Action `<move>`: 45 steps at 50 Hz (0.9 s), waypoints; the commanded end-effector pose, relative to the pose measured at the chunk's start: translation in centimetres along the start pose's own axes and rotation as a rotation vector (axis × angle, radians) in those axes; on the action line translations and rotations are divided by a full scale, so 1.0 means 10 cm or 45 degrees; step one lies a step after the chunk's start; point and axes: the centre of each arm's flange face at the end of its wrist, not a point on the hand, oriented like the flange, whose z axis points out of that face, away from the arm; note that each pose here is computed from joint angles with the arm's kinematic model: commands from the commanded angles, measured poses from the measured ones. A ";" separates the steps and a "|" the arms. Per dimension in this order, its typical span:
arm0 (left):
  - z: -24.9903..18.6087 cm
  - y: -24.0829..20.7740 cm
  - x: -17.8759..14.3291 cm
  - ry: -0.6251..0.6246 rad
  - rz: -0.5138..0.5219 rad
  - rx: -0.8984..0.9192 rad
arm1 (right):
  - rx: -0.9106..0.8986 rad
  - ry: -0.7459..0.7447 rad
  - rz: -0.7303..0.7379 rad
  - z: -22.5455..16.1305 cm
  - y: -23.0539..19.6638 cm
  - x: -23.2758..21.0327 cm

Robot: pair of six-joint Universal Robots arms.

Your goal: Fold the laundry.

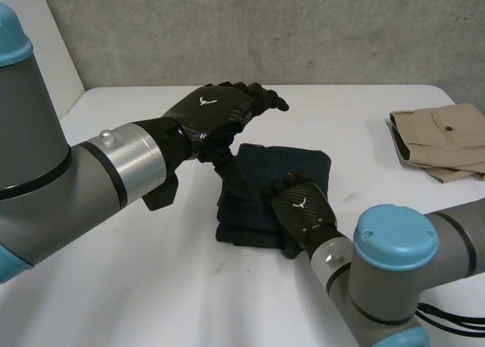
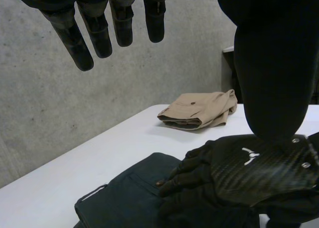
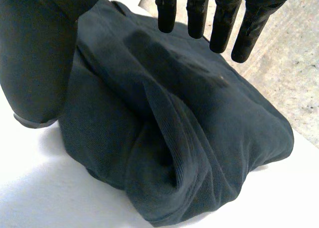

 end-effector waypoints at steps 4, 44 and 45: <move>-0.02 0.00 0.02 0.002 0.004 0.005 | -0.006 0.019 -0.048 0.20 0.15 -0.01; -0.01 0.03 0.00 -0.002 -0.006 -0.004 | -0.019 0.297 -0.252 0.75 0.27 1.33; -0.01 0.03 0.00 -0.002 -0.005 -0.003 | -0.019 0.308 -0.259 0.76 0.27 1.40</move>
